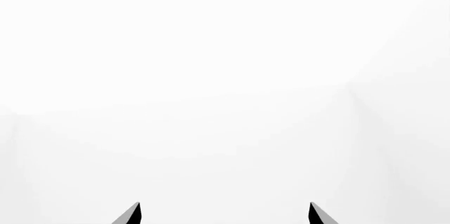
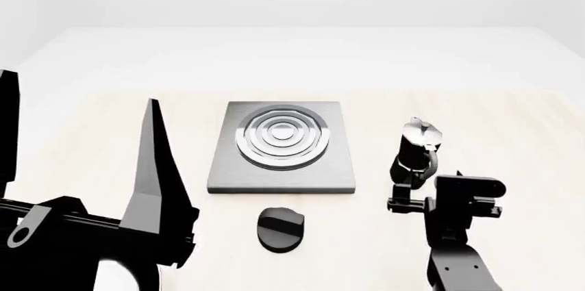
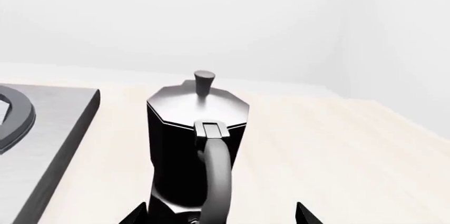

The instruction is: Turn on the stove and put the moka pot on it.

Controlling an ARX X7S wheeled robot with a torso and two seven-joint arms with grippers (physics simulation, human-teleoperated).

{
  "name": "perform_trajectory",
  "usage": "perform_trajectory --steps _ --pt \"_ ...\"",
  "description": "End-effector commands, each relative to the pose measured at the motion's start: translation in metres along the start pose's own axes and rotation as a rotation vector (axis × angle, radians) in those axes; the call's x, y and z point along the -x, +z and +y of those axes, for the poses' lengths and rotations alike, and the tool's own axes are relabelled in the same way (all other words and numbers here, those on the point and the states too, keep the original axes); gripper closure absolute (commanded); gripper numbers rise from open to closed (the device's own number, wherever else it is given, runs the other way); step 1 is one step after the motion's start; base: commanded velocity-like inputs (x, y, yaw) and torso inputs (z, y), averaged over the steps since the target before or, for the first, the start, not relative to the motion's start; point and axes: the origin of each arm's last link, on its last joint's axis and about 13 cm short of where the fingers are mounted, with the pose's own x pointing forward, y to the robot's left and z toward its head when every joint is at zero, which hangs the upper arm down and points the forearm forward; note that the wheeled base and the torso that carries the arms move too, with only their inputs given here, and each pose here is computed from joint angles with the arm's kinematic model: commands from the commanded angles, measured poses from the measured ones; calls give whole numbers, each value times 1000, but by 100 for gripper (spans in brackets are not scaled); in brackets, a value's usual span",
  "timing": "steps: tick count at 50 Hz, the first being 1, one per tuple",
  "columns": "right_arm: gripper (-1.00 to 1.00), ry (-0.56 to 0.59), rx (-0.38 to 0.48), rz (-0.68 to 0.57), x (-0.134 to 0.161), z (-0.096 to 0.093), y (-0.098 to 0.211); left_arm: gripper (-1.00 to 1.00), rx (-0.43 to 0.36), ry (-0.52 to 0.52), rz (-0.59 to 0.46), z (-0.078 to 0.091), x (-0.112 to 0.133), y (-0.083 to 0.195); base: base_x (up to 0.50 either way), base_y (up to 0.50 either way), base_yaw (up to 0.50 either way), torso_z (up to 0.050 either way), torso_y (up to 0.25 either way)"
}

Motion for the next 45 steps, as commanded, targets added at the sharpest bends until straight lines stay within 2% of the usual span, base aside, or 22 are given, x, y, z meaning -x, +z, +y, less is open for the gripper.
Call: perform_trajectory --steps 1,45 --pt "-100 3 2 -2 -1 0 2 -100 6 0 1 0 0 0 0 0 0 0 0" --pt "-100 9 -4 17 -7 4 -3 -100 20 -4 7 0 0 -2 0 0 0 0 0"
